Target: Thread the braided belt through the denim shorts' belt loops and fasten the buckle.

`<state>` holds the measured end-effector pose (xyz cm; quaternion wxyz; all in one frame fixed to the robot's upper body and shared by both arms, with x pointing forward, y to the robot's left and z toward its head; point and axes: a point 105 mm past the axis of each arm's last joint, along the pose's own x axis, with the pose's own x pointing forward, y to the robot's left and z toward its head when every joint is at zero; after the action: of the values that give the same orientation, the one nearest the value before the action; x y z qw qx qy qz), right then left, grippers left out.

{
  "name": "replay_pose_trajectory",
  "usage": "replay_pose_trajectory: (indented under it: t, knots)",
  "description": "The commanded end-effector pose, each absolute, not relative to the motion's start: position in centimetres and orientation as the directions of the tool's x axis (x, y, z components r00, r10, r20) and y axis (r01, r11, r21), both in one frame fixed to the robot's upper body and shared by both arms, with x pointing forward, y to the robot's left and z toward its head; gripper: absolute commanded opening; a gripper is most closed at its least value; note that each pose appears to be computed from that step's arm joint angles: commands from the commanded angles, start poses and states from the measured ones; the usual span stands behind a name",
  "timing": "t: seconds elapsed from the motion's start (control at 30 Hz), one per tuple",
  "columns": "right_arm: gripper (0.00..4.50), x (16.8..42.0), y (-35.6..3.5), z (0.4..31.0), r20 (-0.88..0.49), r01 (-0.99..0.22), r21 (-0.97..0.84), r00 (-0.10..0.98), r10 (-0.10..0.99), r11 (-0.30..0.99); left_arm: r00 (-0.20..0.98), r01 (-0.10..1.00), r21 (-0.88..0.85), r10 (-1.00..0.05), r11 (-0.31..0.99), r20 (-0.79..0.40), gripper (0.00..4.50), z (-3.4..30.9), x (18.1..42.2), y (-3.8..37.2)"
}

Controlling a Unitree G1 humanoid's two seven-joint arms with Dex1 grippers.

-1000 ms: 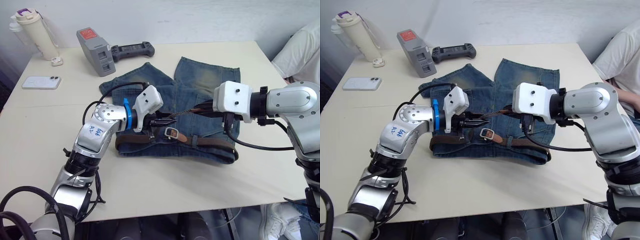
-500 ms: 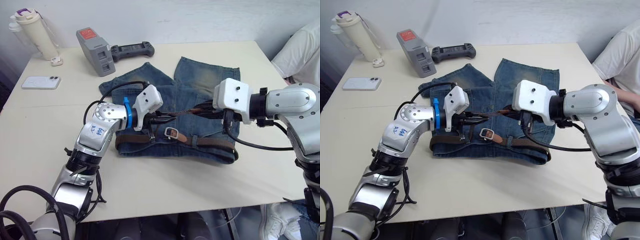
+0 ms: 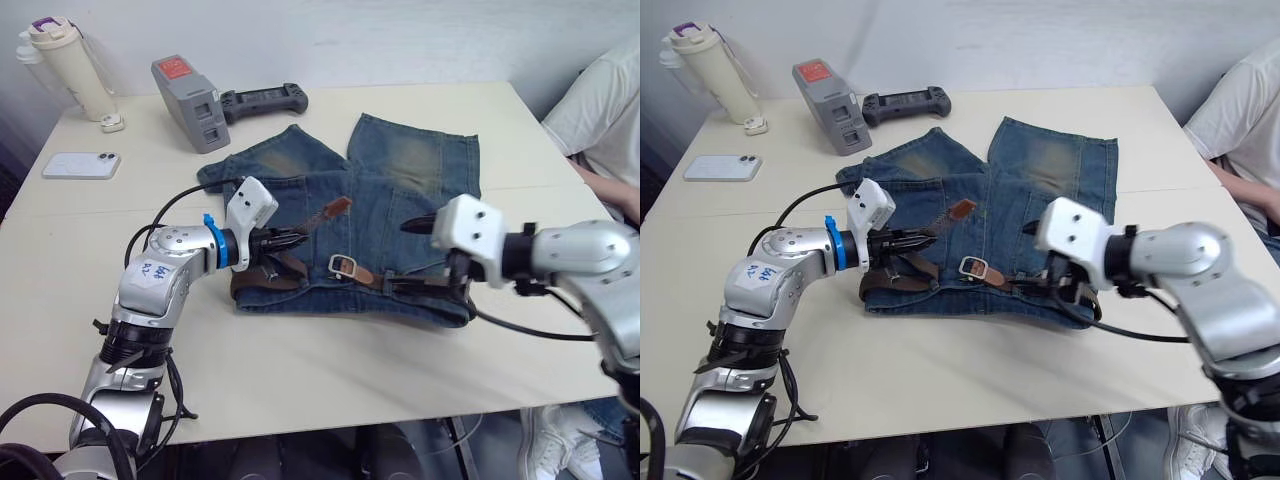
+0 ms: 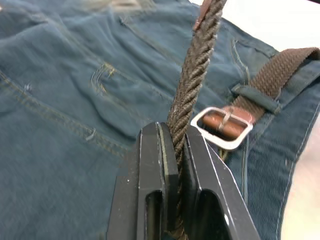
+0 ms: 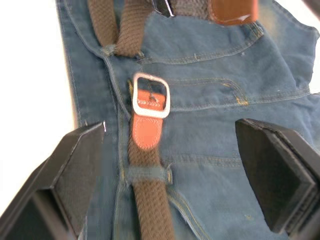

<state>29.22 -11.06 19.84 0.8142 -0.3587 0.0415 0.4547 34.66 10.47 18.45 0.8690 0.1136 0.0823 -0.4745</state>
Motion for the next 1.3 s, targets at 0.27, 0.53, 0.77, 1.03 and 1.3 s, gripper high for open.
replay_pose_trajectory:
  t: [0.27, 0.53, 0.77, 1.03, 1.3]
  knots:
    - [4.41, 30.1, -9.5, 14.6, -0.342, -0.648, -0.658, 0.71, 0.615, 0.383, 0.539, 0.842, 0.18, -0.805, 0.508, -0.249, 0.0, 19.6, 34.8, 10.7]
    - [4.41, 30.8, -10.4, 12.6, -0.34, -0.591, -0.708, 0.766, 0.546, 0.387, 0.467, 0.884, 0.204, -0.829, 0.422, -0.307, 0.0, 19.1, 34.0, 10.2]
    - [4.41, 31.6, -11.5, 13.1, -0.321, -0.484, -0.827, 0.824, 0.467, 0.286, 0.457, 0.889, 0.222, -0.819, 0.401, -0.348, 0.0, 18.7, 34.0, 11.1]
    - [4.41, 32.4, -12.1, 14.4, -0.26, -0.384, -0.88, 0.882, 0.393, 0.279, 0.447, 0.894, 0.213, -0.821, 0.395, -0.355, 0.0, 18.1, 33.9, 11.0]
    - [4.41, 32.1, -11.0, 13.4, -0.273, -0.409, -0.868, 0.867, 0.416, 0.282, 0.442, 0.897, 0.211, -0.82, 0.389, -0.364, 0.0, 17.8, 33.9, 10.9]
